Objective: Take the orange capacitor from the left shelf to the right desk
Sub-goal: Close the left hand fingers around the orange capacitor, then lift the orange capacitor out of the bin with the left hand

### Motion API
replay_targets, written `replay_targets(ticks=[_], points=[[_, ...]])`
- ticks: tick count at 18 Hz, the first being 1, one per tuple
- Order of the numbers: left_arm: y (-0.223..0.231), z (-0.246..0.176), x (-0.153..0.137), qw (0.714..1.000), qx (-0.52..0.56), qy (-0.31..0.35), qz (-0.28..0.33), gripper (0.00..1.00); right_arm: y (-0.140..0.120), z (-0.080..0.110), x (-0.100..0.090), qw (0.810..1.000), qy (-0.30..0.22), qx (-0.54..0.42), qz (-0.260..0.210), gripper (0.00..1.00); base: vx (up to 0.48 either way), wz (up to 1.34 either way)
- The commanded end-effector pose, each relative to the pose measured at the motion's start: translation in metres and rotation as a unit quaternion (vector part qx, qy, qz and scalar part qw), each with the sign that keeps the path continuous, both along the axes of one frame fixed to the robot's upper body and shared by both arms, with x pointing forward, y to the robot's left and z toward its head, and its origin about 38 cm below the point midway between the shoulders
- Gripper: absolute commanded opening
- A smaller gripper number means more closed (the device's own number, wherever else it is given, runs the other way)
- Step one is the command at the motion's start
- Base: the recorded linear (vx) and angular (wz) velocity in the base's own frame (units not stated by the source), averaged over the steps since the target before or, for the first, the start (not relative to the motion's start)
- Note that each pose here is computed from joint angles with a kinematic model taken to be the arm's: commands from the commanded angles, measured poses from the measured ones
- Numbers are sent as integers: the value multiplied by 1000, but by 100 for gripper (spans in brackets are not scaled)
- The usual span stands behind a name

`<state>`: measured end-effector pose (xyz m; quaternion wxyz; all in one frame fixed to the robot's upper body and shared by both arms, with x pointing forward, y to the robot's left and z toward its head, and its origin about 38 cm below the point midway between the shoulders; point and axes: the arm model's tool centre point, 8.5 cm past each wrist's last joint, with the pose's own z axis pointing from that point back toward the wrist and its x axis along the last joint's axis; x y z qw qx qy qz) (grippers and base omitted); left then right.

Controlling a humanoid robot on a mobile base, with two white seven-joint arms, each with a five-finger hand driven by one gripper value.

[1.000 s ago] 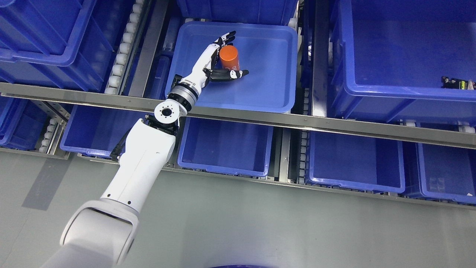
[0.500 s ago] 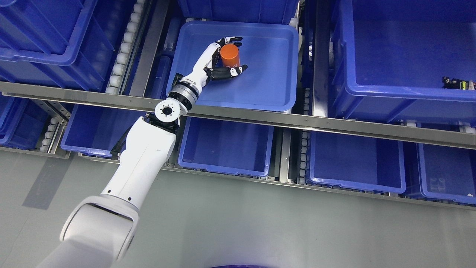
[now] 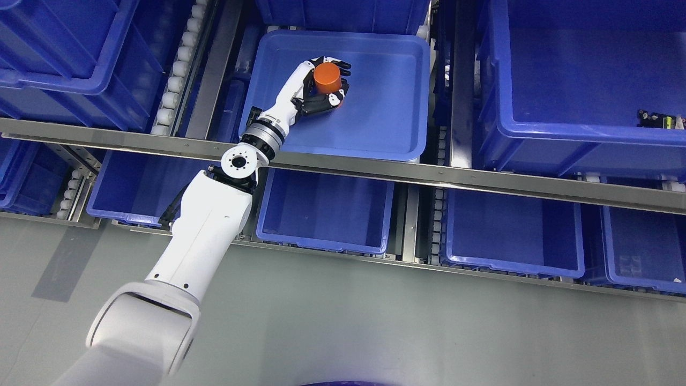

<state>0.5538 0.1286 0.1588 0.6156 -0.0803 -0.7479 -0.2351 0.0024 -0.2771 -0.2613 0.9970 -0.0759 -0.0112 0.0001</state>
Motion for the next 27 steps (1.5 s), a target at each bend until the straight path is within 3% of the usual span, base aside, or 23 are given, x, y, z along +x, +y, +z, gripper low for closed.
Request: replay_targets(ticks=[1, 5, 10, 13, 19, 22, 27], points=[[16, 4, 0, 999, -35, -24, 11, 0, -11, 1, -9, 1000, 2, -9, -2, 100, 0, 0], [21, 15, 1, 997, -59, -45, 16, 0, -11, 1, -8, 1000, 1, -9, -2, 100, 0, 0], [28, 74, -6, 985, -113, -129, 12, 1, -11, 1, -8, 1000, 1, -9, -2, 100, 0, 0], [27, 63, -51, 978, -132, -158, -24, 1, -11, 1, -9, 1000, 2, -9, -2, 100, 0, 0], [56, 59, -123, 941, -177, -290, -8, 1, -11, 1, -9, 1000, 2, -9, -2, 100, 0, 0], [59, 46, -160, 927, -187, -324, -10, 1, -11, 1, -9, 1000, 2, -9, -2, 100, 0, 0], [66, 41, -174, 926, -189, -327, 1, 1, -11, 1, -9, 1000, 2, -9, -2, 100, 0, 0]])
